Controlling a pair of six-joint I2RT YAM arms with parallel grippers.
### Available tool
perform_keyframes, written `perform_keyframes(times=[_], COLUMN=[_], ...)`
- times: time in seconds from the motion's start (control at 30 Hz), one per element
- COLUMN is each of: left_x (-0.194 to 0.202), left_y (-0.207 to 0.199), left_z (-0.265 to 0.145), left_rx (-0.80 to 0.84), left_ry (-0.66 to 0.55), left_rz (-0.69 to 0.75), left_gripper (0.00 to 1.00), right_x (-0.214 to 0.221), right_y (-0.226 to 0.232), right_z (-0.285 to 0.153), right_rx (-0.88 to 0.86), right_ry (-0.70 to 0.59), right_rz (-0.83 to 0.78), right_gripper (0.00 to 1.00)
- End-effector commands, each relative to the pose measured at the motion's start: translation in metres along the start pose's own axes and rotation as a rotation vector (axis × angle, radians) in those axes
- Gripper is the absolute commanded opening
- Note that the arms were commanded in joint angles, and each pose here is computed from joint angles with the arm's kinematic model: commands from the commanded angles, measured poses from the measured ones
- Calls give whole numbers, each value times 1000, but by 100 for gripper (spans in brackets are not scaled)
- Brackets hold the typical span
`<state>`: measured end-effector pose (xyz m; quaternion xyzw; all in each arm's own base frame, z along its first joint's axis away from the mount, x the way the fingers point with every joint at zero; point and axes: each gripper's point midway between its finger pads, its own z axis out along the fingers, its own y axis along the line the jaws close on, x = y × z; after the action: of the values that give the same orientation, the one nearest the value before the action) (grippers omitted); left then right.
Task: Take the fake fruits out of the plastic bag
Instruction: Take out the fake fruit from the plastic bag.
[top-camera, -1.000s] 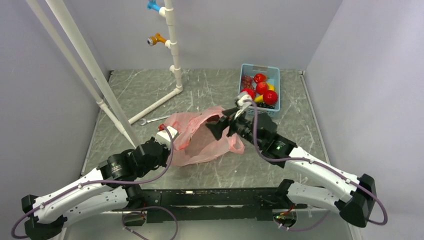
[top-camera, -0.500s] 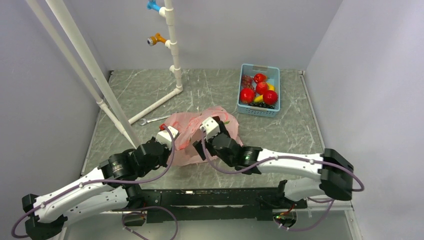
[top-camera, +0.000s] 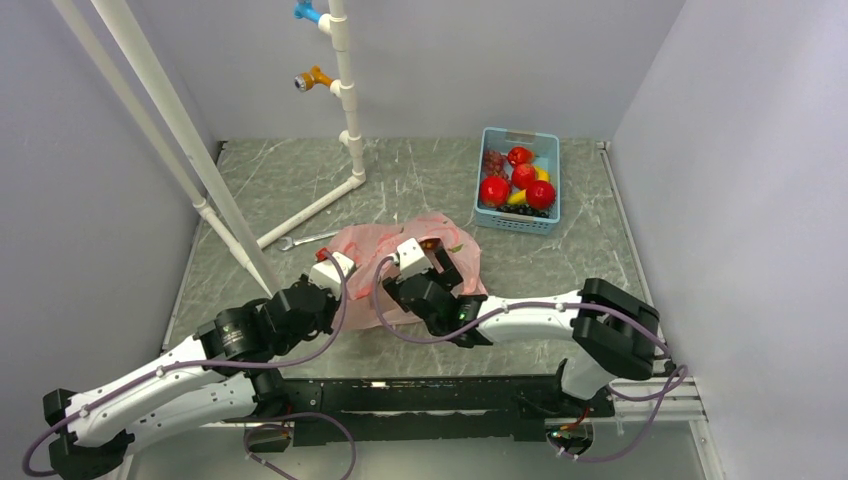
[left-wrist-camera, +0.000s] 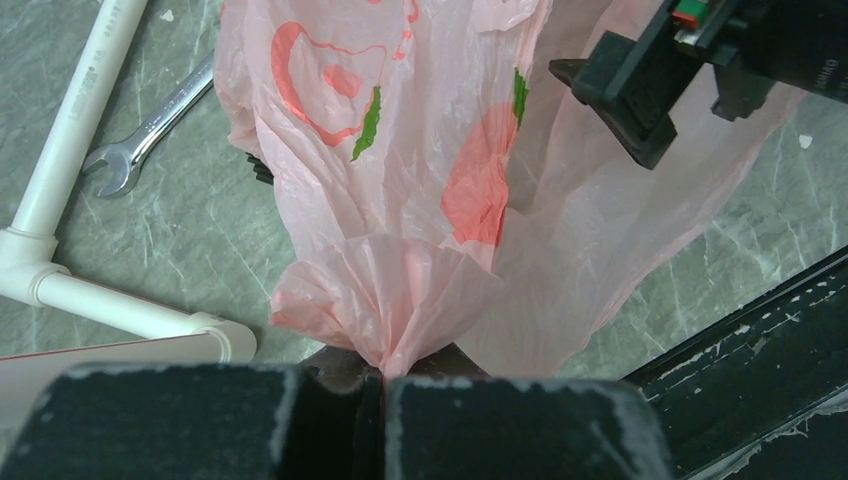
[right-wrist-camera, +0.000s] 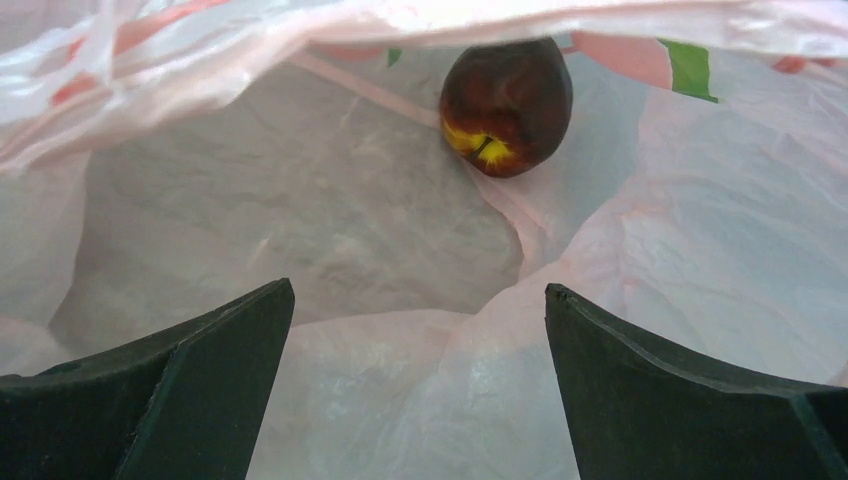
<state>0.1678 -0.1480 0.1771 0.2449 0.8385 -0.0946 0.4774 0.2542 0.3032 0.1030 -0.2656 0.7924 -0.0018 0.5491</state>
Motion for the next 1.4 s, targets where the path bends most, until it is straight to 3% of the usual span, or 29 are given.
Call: perform_keyframes(times=[0.0, 0.6, 1.03, 1.37], left_x=[-18, -18, -15, -15], left_y=[5, 2, -6, -10], left_z=[-12, -16, -10, -9], left_rx=[-13, -7, 19, 34], left_ry=[-73, -84, -56, -53], left_rz=[-49, -45, -11, -2], left_gripper=[0, 0, 0, 0], right_x=[-25, -8, -26, -43], right_y=[-11, -21, -47, -65], right_z=[16, 94, 129, 142], right_rx=[92, 152, 125, 179], right_ry=[-67, -7, -34, -132], right_rz=[61, 8, 165, 266], right_gripper=[99, 99, 99, 99])
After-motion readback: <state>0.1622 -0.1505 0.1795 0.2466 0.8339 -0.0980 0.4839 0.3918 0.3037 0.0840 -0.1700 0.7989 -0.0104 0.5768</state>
